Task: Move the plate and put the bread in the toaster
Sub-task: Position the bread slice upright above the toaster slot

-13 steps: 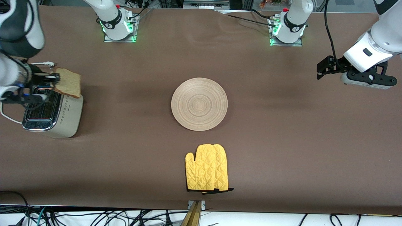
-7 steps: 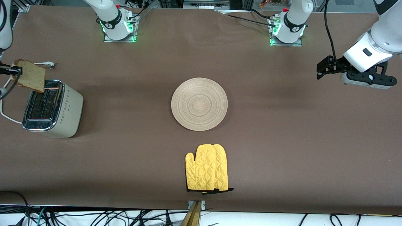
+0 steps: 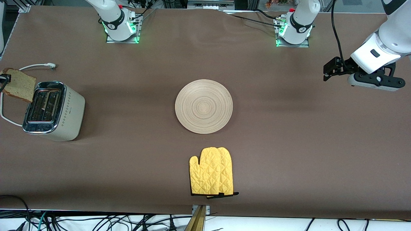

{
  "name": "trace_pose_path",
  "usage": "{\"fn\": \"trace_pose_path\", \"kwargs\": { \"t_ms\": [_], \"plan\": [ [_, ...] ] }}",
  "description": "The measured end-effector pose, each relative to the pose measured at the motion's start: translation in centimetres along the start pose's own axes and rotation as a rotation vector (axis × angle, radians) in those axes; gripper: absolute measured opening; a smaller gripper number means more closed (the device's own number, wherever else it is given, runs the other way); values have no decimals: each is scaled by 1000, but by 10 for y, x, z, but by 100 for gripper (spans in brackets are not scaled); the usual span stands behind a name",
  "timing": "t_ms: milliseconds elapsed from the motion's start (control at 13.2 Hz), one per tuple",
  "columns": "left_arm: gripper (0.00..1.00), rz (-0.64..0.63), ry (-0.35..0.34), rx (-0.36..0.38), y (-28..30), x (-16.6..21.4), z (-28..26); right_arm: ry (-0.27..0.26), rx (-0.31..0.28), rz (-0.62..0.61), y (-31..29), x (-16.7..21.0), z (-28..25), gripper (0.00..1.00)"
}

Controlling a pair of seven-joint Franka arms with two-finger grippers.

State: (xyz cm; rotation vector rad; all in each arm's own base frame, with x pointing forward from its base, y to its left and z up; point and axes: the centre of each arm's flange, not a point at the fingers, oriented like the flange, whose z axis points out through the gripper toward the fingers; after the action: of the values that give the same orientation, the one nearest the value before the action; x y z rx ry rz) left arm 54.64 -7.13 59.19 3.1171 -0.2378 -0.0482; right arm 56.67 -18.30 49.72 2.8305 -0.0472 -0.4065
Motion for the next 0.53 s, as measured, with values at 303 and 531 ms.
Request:
{"fn": "trace_pose_path", "kwargs": {
  "t_ms": [303, 531],
  "plan": [
    [100, 3, 0, 0, 2, 0, 0, 7, -16, -8, -4, 18, 17, 7],
    [100, 4, 0, 0, 2, 0, 0, 30, -26, -10, -4, 28, 23, 7]
  ]
}}
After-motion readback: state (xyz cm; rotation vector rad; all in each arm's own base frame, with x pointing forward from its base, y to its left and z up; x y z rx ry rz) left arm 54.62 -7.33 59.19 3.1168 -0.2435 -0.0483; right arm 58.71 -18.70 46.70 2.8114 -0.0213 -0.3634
